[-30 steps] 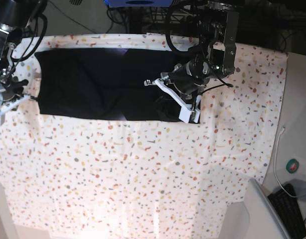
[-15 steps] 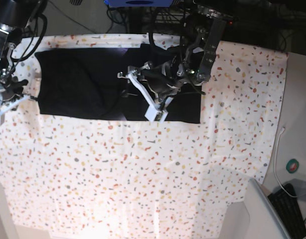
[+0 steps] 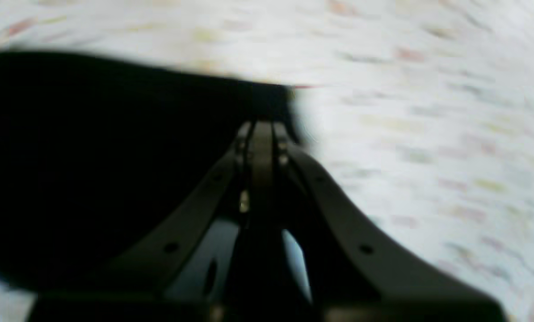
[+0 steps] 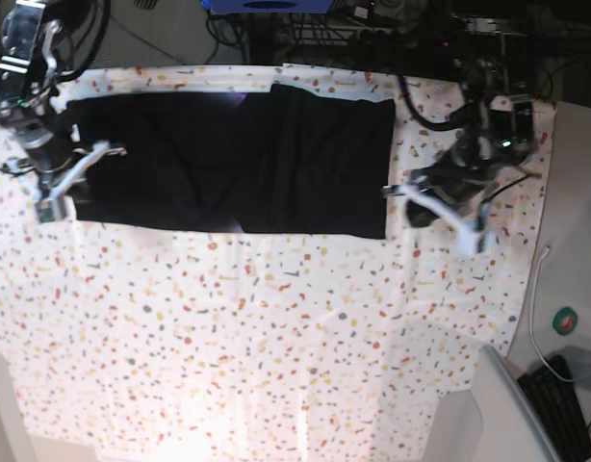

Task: Layout the t-shirt on the table in an organized manner, then fold the t-shirt properly
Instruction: 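Release the fold and raise the left gripper away, then move the right gripper over the folded shirt and grasp its end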

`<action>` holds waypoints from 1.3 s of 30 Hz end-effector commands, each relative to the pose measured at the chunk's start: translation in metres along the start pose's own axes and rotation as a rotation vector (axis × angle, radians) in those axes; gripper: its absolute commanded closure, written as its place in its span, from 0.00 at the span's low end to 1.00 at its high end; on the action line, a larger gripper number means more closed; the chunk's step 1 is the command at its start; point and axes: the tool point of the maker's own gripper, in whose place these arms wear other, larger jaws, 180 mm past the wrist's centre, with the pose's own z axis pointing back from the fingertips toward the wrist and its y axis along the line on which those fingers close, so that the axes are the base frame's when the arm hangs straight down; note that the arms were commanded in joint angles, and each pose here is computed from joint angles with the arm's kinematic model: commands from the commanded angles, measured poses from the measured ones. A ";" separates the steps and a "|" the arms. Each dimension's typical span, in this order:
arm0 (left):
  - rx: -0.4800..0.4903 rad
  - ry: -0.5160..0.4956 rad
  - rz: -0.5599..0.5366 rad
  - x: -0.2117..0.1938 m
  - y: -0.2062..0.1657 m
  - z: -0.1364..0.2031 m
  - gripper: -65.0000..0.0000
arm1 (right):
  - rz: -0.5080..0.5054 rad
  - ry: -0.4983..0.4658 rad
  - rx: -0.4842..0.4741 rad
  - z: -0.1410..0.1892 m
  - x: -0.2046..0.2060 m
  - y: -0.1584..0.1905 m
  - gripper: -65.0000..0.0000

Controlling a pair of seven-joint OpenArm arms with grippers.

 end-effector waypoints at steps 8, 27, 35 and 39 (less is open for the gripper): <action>0.392 -0.069 0.081 0.005 0.200 0.101 1.00 | 0.256 0.186 0.402 0.010 -0.028 0.162 0.71; 0.518 0.024 -0.041 -0.052 0.258 0.152 1.00 | 0.329 0.288 0.571 0.000 -0.051 0.234 0.48; 0.519 0.026 -0.041 -0.053 0.258 0.152 1.00 | 0.319 0.275 0.579 -0.002 -0.043 0.240 0.49; 0.519 0.026 -0.041 -0.053 0.258 0.152 1.00 | 0.320 0.277 0.582 -0.008 -0.040 0.242 0.51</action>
